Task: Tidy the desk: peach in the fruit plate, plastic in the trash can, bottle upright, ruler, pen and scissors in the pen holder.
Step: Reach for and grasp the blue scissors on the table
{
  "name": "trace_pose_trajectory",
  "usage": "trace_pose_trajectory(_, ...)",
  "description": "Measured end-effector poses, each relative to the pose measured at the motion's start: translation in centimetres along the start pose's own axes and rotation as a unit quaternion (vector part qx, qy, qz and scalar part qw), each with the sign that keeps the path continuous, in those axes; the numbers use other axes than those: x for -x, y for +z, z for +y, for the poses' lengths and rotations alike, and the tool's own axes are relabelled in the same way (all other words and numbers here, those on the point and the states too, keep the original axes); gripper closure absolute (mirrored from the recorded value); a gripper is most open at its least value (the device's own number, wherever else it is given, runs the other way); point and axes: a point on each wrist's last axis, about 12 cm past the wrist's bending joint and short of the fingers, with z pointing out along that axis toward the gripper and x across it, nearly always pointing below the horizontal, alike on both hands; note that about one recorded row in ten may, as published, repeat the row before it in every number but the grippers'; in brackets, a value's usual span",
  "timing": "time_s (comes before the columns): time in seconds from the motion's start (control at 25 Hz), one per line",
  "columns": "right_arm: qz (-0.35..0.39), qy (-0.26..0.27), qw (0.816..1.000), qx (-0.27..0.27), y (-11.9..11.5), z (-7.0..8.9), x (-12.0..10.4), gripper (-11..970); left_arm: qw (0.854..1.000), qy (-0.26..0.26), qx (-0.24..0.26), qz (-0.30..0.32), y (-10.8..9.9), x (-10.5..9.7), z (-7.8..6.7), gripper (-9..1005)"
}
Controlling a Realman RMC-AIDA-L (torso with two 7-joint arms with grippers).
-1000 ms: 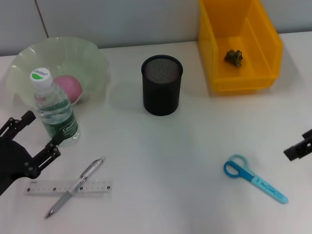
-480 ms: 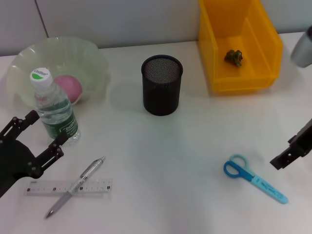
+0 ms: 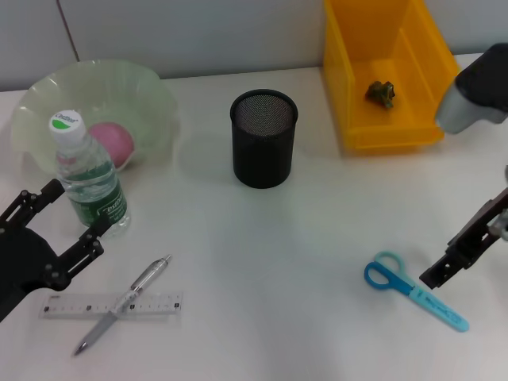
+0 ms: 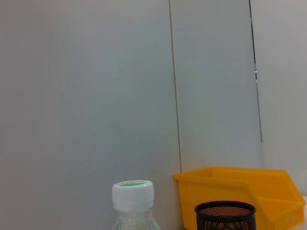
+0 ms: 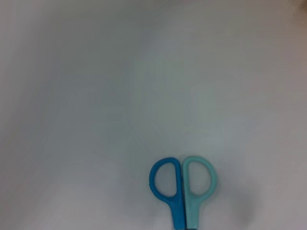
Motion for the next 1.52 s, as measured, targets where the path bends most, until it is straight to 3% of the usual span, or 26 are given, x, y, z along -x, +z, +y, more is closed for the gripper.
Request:
trace_pose_trajectory(0.24,0.009,-0.011,1.0,-0.012,1.1,0.9,0.9,143,1.0,0.001,-0.004,0.0,0.1,0.0,-0.1,210)
trace_pose_trajectory(0.64,0.007,-0.015,1.0,-0.026,0.7,2.4,1.9,143,1.0,0.0,-0.006,0.0,0.2,0.0,-0.2,210)
trace_pose_trajectory(1.52,0.021,-0.021,0.999,-0.033,1.9,3.5,2.2,142,1.0,0.004,-0.009,-0.005,0.3,0.2,-0.1,210)
